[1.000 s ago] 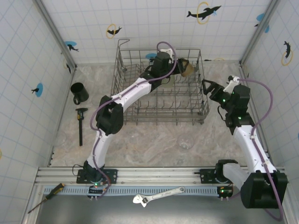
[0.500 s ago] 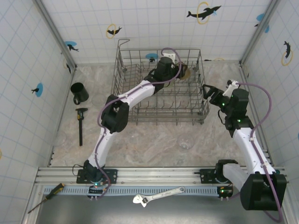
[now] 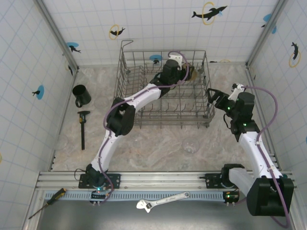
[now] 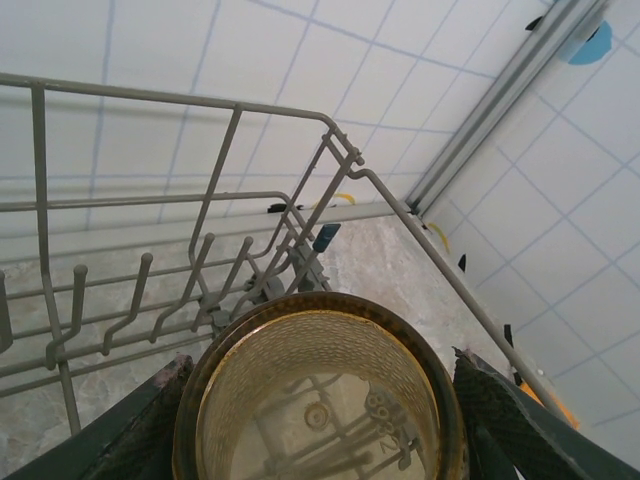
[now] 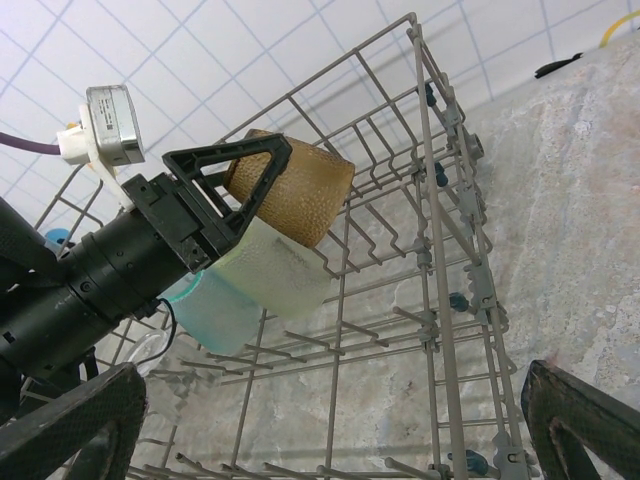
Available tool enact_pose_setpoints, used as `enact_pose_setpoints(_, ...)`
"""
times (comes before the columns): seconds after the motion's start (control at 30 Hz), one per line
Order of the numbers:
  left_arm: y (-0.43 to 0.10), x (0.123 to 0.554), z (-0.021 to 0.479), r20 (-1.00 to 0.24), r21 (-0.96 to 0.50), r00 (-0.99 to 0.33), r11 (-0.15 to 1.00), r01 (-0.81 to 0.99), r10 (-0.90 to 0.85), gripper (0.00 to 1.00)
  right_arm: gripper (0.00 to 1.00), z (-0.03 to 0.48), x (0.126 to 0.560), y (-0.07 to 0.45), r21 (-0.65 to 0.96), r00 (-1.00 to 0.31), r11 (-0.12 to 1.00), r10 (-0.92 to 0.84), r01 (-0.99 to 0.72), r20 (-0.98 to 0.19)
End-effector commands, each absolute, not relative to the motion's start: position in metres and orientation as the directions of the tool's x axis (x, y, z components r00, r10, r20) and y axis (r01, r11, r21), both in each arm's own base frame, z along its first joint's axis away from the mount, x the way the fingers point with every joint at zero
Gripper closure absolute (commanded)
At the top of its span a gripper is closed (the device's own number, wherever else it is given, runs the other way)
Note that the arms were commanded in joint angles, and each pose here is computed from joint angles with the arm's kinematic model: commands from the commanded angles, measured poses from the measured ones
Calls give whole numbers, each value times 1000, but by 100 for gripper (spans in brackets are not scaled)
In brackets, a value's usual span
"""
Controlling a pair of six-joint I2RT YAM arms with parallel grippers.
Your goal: Load the cups into the dish rack
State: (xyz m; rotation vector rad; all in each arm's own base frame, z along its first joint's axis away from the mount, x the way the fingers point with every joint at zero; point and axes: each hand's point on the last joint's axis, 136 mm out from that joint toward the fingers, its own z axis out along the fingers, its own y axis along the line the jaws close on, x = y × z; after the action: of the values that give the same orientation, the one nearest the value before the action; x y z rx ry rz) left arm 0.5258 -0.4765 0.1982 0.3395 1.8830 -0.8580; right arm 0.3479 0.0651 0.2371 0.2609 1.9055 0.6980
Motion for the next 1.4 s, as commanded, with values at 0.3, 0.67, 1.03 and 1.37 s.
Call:
enact_pose_setpoints(0.3, -492, 514, 165, -931, -174, -358, 765, 620, 78, 87, 0, 244, 349, 66, 573, -401, 803, 476, -165, -783)
enact_pose_setpoints(0.67, -487, 517, 158, -934, -137, -343, 789, 599, 98, 33, 0, 246, 348, 66, 574, -399, 801, 477, -168, -783)
enact_pose_setpoints(1.03, -486, 514, 179, -948, -176, -318, 781, 600, 30, 3, 0, 251, 345, 64, 577, -388, 798, 484, -171, -785)
enact_pose_setpoints(1.37, -479, 502, 243, -955, -244, -286, 750, 615, -76, 3, 0, 251, 342, 63, 585, -408, 795, 486, -161, -773)
